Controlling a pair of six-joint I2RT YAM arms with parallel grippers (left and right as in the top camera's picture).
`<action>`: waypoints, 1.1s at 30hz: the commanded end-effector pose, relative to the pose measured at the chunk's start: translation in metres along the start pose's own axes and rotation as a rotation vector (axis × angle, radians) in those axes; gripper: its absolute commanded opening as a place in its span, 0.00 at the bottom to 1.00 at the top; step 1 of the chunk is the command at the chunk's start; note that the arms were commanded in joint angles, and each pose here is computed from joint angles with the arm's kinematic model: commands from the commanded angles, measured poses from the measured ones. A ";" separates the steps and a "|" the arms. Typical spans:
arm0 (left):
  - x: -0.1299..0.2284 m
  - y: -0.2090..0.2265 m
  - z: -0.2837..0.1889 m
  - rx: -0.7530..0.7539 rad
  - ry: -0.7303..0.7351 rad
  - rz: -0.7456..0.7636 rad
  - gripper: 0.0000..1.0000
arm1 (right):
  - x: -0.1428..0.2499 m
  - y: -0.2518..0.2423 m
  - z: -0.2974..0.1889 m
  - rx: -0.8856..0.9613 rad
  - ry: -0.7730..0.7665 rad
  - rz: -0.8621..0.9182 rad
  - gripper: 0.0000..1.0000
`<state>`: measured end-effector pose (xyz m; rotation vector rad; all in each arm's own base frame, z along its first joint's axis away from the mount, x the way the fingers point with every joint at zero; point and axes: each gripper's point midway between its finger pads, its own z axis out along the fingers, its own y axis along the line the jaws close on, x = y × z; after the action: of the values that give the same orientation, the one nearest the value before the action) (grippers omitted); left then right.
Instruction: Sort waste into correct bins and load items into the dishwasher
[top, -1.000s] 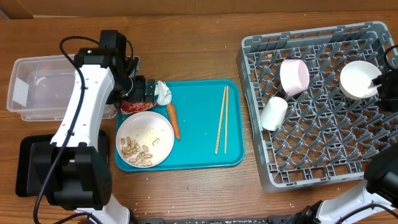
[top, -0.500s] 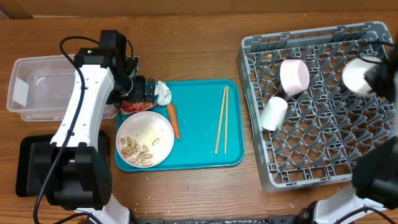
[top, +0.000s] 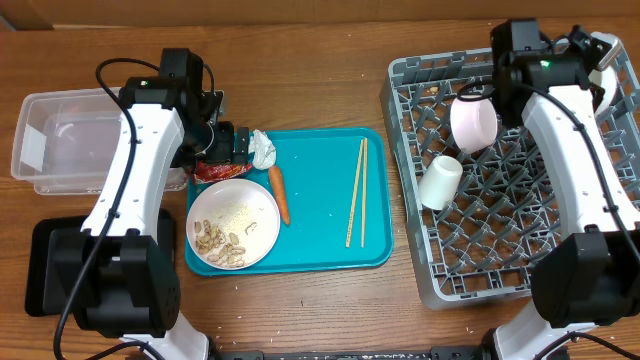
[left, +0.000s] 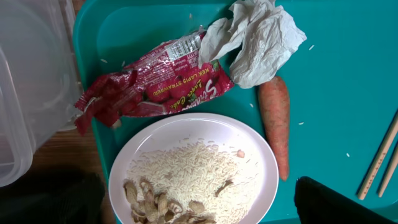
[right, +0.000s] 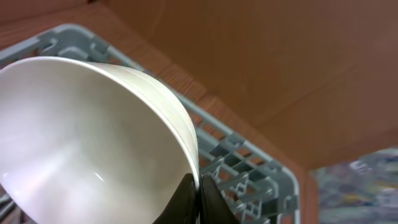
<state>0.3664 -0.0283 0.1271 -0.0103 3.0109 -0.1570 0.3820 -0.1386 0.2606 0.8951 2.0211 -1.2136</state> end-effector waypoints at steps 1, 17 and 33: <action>-0.004 0.002 0.001 -0.006 -0.002 0.018 1.00 | -0.007 -0.010 0.004 0.110 -0.074 -0.031 0.04; -0.004 0.002 0.001 -0.006 -0.002 0.018 1.00 | 0.034 0.031 0.023 0.183 -0.061 -0.298 0.04; -0.004 0.002 0.001 -0.006 -0.002 0.018 1.00 | 0.036 0.047 0.008 0.246 -0.165 -0.441 0.04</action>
<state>0.3664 -0.0283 0.1270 -0.0103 3.0113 -0.1570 0.3979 -0.1153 0.1954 0.4617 2.1076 -1.6705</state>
